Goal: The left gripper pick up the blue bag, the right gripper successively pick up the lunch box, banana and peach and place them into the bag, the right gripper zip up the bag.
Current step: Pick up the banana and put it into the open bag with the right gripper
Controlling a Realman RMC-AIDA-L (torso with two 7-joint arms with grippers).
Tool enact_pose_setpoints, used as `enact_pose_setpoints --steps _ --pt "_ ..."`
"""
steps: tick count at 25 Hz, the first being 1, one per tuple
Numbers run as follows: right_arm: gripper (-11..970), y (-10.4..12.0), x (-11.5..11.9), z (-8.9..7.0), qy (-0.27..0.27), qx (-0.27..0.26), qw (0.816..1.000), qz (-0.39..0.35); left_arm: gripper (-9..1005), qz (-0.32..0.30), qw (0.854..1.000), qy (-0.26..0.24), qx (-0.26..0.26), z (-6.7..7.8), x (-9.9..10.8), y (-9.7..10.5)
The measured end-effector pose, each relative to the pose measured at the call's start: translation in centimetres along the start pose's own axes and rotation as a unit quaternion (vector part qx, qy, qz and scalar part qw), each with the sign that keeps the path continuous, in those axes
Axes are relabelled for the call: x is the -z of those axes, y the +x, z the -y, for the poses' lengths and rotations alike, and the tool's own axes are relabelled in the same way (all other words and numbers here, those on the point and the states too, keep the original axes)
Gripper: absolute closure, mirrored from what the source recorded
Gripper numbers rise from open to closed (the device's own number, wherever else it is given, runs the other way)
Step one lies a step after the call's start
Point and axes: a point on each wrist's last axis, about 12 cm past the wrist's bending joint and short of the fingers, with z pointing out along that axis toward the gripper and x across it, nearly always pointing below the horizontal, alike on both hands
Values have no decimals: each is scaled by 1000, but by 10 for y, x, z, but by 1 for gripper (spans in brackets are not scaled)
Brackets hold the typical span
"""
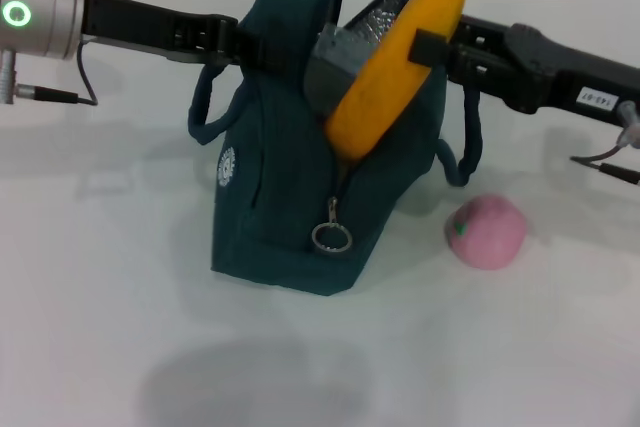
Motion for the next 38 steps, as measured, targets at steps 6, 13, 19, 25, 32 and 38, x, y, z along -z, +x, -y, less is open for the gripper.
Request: enact_pose_setpoints --steps 6,13,19,25,32,38 --pt "494 7 -1 7 32 -58 997 -24 958 0 1000 0 0 0 0 1" --pt "490 11 -2 7 33 -153 986 -57 958 0 1000 -1 -1 -1 0 2" --pt "487 13 -1 10 50 -225 970 -73 958 0 1000 -1 -2 -1 1 2" --pt "484 12 -6 14 61 -244 963 -94 958 -2 1000 1 -7 0 -1 2" --pt "480 12 -21 18 66 -247 956 -143 959 -13 1000 3 -12 2 -6 4" --pt "476 8 -33 19 61 -244 954 -166 959 -15 1000 5 -12 3 -7 4"
